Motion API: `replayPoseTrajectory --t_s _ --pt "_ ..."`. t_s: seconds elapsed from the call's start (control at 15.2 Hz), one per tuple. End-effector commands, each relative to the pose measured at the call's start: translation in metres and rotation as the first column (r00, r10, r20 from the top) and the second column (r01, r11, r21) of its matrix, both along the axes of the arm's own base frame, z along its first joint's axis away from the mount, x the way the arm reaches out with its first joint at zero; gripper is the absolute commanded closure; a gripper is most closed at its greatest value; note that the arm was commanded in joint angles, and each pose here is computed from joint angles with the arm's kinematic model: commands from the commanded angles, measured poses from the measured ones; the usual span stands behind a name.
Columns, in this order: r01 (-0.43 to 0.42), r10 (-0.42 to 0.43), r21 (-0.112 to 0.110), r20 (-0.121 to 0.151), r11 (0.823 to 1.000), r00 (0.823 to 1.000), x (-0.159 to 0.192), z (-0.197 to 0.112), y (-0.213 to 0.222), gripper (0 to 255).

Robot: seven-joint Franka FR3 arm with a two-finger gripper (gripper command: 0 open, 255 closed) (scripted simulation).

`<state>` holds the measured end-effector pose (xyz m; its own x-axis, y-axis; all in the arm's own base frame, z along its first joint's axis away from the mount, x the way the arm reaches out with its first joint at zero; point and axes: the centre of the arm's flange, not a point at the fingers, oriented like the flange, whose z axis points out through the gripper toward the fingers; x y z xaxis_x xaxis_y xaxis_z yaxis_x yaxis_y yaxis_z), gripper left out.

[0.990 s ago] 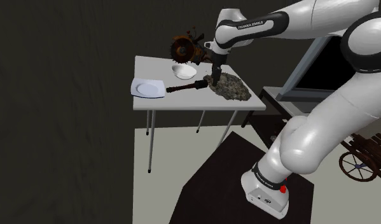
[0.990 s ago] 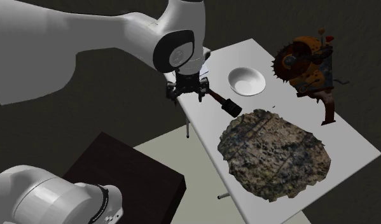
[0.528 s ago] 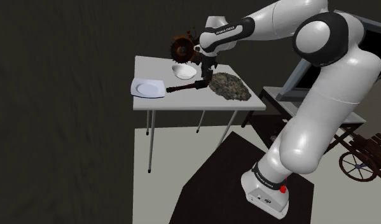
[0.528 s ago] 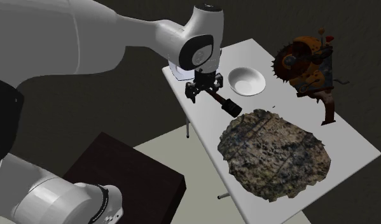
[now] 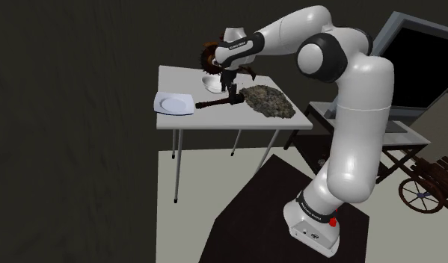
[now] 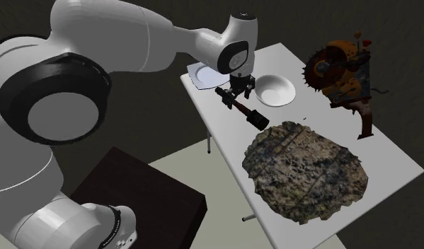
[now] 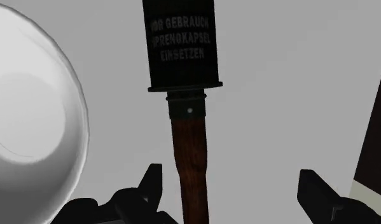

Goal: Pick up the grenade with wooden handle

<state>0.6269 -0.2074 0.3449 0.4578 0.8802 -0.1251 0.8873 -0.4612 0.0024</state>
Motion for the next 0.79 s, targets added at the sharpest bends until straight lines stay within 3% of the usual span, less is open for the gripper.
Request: replayPoseTrajectory --t_s 0.0,0.66,0.73 --pt "-0.064 0.064 -0.005 -0.001 0.998 0.998 0.021 -0.014 0.001 0" --pt "-0.083 0.083 -0.007 -0.002 0.997 0.997 0.028 -0.058 0.001 0" --pt "-0.083 0.083 -0.007 -0.002 0.997 0.997 0.028 -0.058 0.002 255"
